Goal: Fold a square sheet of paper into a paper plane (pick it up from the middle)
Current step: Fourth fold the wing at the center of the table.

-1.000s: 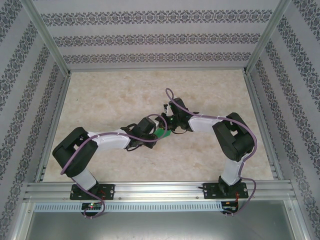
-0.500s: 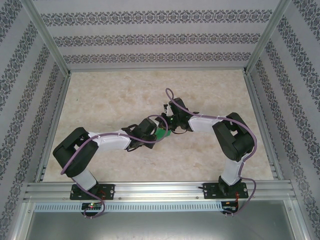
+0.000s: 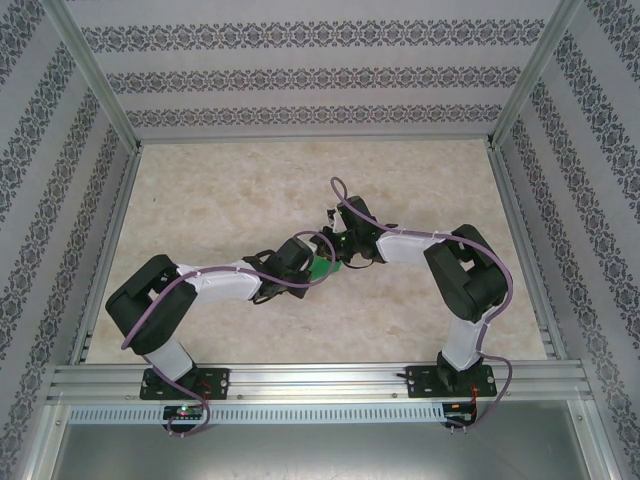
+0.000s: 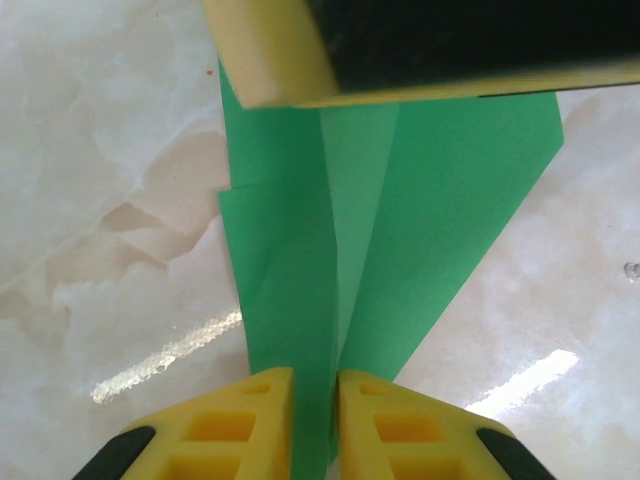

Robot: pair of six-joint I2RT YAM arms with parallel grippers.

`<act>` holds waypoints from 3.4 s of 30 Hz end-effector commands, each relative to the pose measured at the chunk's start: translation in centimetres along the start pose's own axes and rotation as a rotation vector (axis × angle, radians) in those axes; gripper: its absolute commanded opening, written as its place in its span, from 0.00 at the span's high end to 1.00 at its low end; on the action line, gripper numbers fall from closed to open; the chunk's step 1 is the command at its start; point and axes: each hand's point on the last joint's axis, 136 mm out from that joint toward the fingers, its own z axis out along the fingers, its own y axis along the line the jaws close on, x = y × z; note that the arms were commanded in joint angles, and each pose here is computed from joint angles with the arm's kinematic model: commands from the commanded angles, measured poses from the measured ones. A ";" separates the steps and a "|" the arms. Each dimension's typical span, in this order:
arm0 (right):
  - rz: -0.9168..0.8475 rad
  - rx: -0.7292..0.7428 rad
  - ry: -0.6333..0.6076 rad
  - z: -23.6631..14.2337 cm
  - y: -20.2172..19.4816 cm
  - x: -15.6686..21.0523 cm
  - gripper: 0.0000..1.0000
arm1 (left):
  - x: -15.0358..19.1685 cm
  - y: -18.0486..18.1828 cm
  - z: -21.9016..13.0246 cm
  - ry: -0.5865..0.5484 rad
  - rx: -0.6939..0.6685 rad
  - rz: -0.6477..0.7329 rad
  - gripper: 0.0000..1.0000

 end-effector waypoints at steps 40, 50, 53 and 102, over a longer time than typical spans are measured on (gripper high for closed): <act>-0.021 -0.017 -0.037 0.0 0.4 -1.9 0.79 | -0.6 -1.2 0.0 0.015 0.384 -0.311 0.99; -0.066 -0.014 0.002 -0.1 1.1 -1.1 0.78 | -1.0 -1.2 0.2 0.035 0.464 -0.390 0.99; -0.055 -0.011 0.002 0.3 0.7 -1.1 0.80 | -1.2 -1.1 0.3 0.034 0.473 -0.410 0.99; -0.020 0.029 -0.015 2.2 -2.0 -3.1 0.84 | -1.1 1.3 0.4 0.089 0.456 -0.545 0.80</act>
